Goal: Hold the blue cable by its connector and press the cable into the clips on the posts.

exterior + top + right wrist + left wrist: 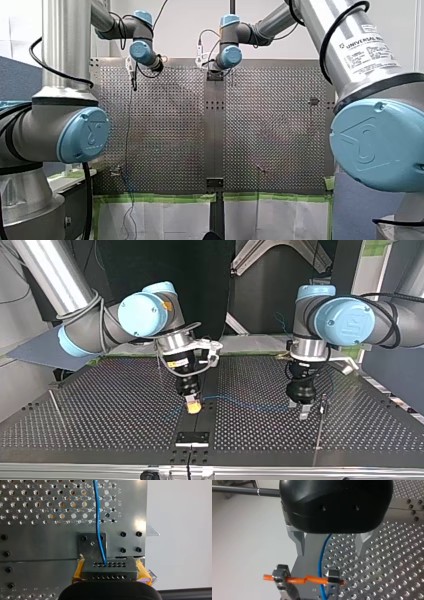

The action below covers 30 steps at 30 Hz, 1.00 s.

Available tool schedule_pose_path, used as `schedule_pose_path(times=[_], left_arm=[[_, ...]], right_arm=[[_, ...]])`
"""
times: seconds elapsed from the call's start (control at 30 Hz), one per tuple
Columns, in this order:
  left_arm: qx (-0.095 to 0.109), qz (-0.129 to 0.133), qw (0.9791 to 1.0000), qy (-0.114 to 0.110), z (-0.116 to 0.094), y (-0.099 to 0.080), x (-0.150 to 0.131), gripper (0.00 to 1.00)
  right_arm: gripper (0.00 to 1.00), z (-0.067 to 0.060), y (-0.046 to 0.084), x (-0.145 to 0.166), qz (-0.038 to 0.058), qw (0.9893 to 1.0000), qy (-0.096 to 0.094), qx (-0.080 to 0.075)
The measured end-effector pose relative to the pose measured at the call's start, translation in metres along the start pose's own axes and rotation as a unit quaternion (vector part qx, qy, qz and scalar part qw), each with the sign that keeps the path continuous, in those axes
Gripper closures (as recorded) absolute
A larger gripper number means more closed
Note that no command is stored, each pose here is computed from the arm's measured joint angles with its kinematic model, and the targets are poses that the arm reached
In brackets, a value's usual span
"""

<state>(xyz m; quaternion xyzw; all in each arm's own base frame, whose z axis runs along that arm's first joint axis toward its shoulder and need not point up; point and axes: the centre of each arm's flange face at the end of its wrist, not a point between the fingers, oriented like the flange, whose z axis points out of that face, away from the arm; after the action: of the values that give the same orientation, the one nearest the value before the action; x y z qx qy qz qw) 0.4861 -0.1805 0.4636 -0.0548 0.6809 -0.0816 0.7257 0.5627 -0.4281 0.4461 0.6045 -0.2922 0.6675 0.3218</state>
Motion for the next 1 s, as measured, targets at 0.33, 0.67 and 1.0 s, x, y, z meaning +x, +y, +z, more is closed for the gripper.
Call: schedule_pose_path(times=[0.33, 0.67, 1.0], left_arm=[[-0.024, 0.016, 0.9996, 0.004, -0.0051, -0.0019, 0.0016, 1.0], [-0.033, 0.019, 0.9993, 0.006, -0.008, -0.0052, 0.0031, 1.0], [-0.035, 0.02, 0.9992, 0.005, -0.0082, -0.0059, 0.0038, 1.0]], right_arm=[[1.0, -0.0004, -0.0011, -0.0001, 0.0, 1.0, -0.001, 0.001], [1.0, -0.001, -0.0023, -0.0002, 0.0004, 1.0, -0.001, 0.001], [1.0, -0.0014, -0.0038, -0.0003, 0.0009, 1.0, -0.002, 0.001]])
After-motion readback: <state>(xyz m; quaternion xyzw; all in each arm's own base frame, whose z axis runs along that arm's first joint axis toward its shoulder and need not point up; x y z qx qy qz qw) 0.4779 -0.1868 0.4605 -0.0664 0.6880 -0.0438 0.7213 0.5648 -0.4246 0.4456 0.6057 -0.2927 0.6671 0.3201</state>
